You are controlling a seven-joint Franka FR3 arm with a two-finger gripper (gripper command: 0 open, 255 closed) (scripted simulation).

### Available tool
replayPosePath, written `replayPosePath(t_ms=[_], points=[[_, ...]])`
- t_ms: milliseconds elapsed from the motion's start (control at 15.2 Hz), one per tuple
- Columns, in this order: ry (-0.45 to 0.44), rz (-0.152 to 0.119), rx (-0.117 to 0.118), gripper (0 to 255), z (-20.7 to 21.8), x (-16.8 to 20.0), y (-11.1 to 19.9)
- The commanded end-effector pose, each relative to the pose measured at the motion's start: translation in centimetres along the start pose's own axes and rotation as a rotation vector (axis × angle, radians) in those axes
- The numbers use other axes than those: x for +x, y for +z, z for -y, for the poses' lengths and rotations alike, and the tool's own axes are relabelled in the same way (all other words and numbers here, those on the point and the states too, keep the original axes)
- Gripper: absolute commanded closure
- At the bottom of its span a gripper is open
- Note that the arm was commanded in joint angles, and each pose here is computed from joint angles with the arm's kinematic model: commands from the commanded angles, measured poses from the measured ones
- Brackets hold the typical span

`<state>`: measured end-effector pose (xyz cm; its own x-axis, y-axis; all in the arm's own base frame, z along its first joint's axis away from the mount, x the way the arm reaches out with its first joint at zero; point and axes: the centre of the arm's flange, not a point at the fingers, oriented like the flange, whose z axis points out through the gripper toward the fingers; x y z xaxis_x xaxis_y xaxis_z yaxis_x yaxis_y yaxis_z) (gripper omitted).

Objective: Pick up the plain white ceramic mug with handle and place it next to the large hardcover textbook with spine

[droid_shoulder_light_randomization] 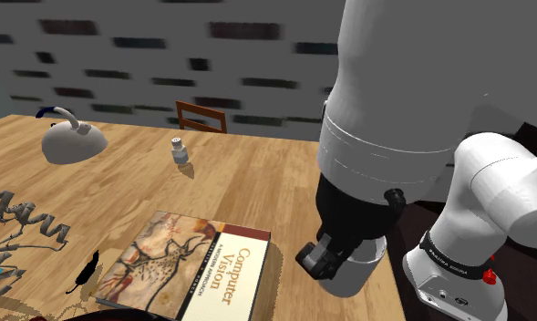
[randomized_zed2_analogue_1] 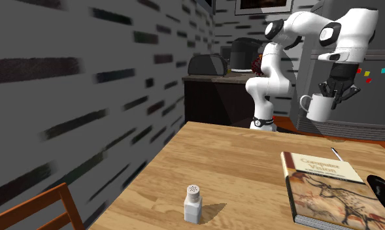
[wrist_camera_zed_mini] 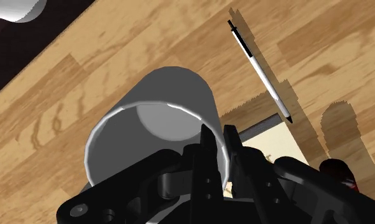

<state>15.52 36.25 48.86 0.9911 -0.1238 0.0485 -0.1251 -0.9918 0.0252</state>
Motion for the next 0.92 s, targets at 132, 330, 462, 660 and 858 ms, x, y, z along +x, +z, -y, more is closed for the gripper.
replayPosePath(t_ms=[132, 330, 462, 660, 858], points=[[0.0, 0.0, 0.0, 255, 0.2, -0.2, 2.1], [0.0, 0.0, 0.0, 255, 0.2, -0.3, 3.6], [0.0, 0.0, 0.0, 255, 0.2, -0.3, 4.7], [0.0, 0.0, 0.0, 255, 0.3, -0.4, 6.3], [0.0, 0.0, 0.0, 255, 0.3, -0.5, 7.9]])
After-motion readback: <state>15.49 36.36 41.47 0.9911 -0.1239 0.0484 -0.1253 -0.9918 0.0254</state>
